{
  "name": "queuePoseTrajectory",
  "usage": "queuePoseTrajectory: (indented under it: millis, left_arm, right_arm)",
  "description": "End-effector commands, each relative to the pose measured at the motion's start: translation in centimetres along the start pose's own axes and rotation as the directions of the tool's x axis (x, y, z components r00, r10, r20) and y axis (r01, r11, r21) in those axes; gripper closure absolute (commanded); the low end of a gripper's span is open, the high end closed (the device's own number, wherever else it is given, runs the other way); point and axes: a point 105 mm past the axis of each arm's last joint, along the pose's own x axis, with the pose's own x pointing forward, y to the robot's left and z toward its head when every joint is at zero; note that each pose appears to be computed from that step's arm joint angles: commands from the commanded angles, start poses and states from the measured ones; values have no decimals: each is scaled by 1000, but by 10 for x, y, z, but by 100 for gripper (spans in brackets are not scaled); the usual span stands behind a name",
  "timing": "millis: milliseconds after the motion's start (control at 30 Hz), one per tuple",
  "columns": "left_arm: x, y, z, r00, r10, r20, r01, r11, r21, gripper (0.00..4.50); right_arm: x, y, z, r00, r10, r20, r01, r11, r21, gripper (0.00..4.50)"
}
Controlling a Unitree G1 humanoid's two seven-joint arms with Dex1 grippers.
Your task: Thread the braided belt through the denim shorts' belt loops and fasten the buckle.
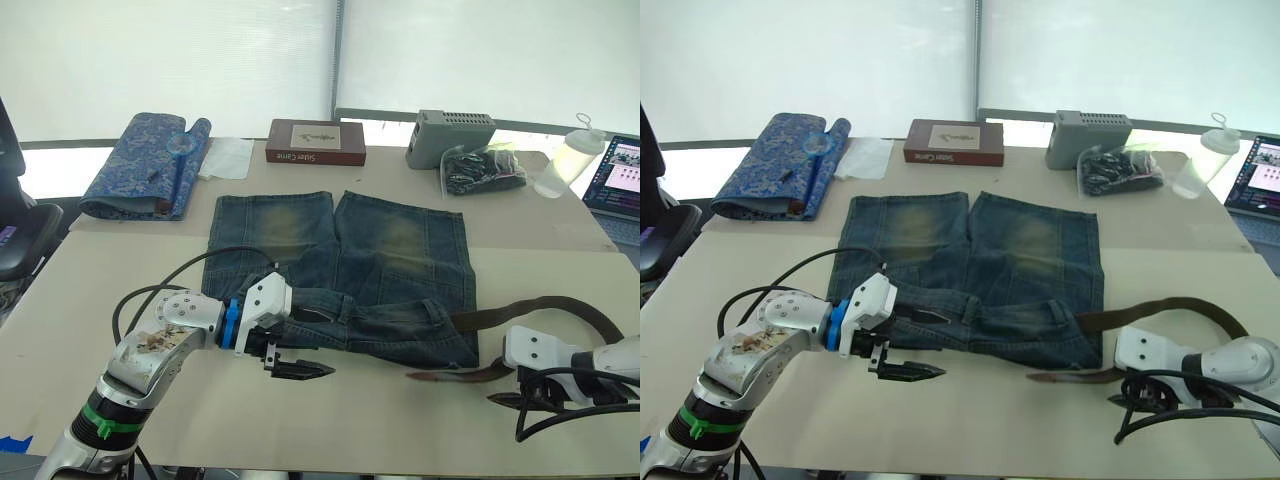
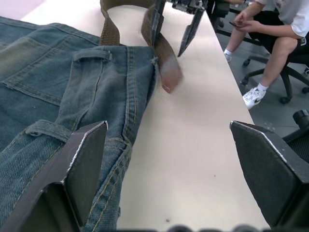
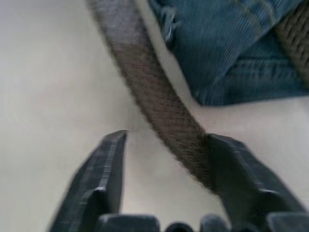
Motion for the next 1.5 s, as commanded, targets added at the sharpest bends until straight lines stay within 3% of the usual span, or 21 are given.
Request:
queuePoseTrajectory:
  millis: [33, 133, 167, 433, 733, 1167, 1267, 1333, 1367, 1500]
  left_arm:
    - [6, -1, 12, 998, -32, 48, 29, 998, 53, 19]
    - [12, 1, 15, 995, -68, 78, 65, 997, 47, 19]
    - [14, 3, 16, 994, -77, 80, 73, 996, 49, 19]
    - [42, 17, 25, 981, -169, 100, 160, 983, 92, 19]
    - [56, 35, 29, 976, -174, 135, 170, 985, 37, 19]
    - [62, 30, 28, 964, -236, 119, 229, 971, 64, 19]
    - [63, 28, 30, 957, -255, 136, 250, 967, 54, 98]
    - [64, 26, 30, 952, -273, 136, 268, 962, 50, 183]
    - [64, 24, 30, 948, -292, 131, 288, 957, 47, 253]
    - [62, 19, 29, 933, -335, 131, 335, 942, 21, 419]
  right_arm:
    - [-4, -1, 8, 999, 22, 41, -22, 1000, -18, 331]
    - [-13, 7, 28, 987, 84, 137, -88, 996, 23, 431]
    - [-17, 10, 35, 979, 109, 170, -118, 992, 40, 445]
    - [-36, 16, 77, 937, 198, 288, -212, 977, 18, 445]
    - [-44, 29, 94, 926, 264, 269, -242, 964, -113, 445]
    - [-47, 39, 107, 923, 284, 259, -242, 953, -181, 445]
    - [-49, 41, 110, 922, 290, 256, -243, 949, -202, 450]
    - [-50, 43, 112, 920, 293, 259, -242, 947, -212, 450]
    - [-50, 44, 113, 920, 292, 261, -240, 947, -216, 450]
    - [-51, 43, 114, 922, 277, 271, -225, 952, -209, 450]
